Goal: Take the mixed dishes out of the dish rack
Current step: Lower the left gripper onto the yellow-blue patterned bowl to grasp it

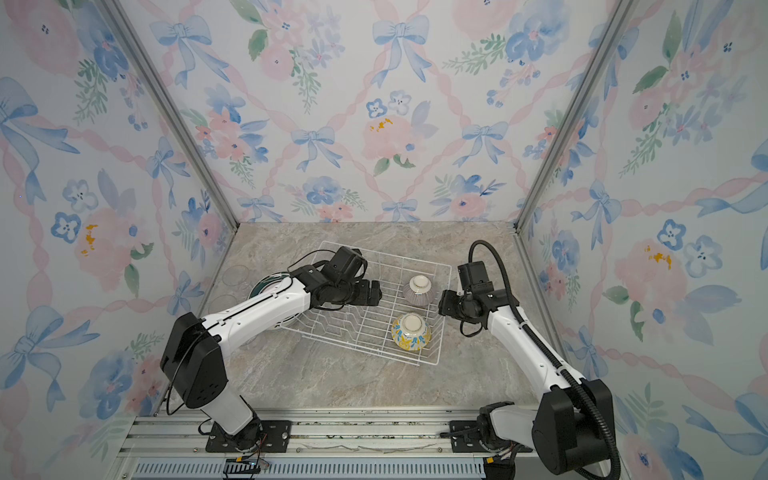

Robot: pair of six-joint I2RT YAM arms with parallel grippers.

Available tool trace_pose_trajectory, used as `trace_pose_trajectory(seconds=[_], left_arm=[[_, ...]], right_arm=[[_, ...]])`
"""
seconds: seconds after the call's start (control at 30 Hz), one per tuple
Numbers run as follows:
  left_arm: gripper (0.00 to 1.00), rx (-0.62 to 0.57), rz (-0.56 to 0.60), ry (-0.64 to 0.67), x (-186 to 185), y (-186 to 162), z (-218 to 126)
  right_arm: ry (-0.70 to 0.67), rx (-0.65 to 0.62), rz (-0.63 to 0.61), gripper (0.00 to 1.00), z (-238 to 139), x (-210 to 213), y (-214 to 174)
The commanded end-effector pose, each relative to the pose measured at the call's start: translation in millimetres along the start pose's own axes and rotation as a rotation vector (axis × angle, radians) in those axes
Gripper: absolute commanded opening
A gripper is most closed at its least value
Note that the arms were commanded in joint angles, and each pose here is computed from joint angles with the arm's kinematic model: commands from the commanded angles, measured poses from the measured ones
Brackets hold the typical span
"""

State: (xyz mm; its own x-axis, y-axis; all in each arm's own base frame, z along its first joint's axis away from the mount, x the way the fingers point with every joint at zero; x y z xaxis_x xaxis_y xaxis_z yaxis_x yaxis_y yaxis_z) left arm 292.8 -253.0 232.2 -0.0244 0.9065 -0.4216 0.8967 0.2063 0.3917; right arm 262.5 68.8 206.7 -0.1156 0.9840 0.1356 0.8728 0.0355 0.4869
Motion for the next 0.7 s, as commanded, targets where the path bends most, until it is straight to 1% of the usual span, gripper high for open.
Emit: trace_pose_trajectory(seconds=[0.0,0.07,0.13,0.2,0.27,0.33,0.5,0.6,0.67], left_arm=[[0.98,0.005,0.008,-0.024,-6,1,2],[0.98,0.004,0.008,-0.031,-6,1,2],[0.98,0.009,0.009,-0.039,-6,-1,3],[0.98,0.016,0.012,-0.049,-8,-1,5],[0.98,0.026,0.015,-0.048,-8,-2,7],[0.98,0.028,0.018,-0.050,-8,-3,8],[0.98,0.037,0.015,-0.060,-9,-5,12],[0.98,0.048,0.018,-0.064,-10,-7,14],[0.98,0.053,0.019,-0.063,-11,-9,16]], right_arm=[[-0.044,0.002,-0.015,0.59,4,0,6],[-0.058,0.011,-0.022,0.58,7,-1,7],[-0.063,0.016,-0.024,0.54,10,-2,7],[-0.060,0.021,-0.022,0.52,14,-1,8],[-0.052,0.023,-0.023,0.47,17,-1,9],[-0.053,0.022,-0.022,0.41,20,-1,10],[-0.088,0.036,-0.036,0.20,28,-2,18],[-0.096,0.044,-0.047,0.13,33,-2,28],[-0.112,0.047,-0.055,0.10,37,-3,34]])
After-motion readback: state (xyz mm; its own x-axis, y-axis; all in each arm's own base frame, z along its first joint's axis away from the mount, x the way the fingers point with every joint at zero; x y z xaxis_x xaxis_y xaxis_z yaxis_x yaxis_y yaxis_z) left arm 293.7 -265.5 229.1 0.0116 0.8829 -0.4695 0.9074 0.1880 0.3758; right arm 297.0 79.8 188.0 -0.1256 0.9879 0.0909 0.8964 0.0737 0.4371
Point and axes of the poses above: each gripper's point midway between its finger pads, its own z axis out along the fingers, its own x axis along the line the jaws close on, y = z × x, the point moved 9 cm from there along -z, back along the fingers, and after that the axes turned 15 degrees about -z, right-handed, at the moved point
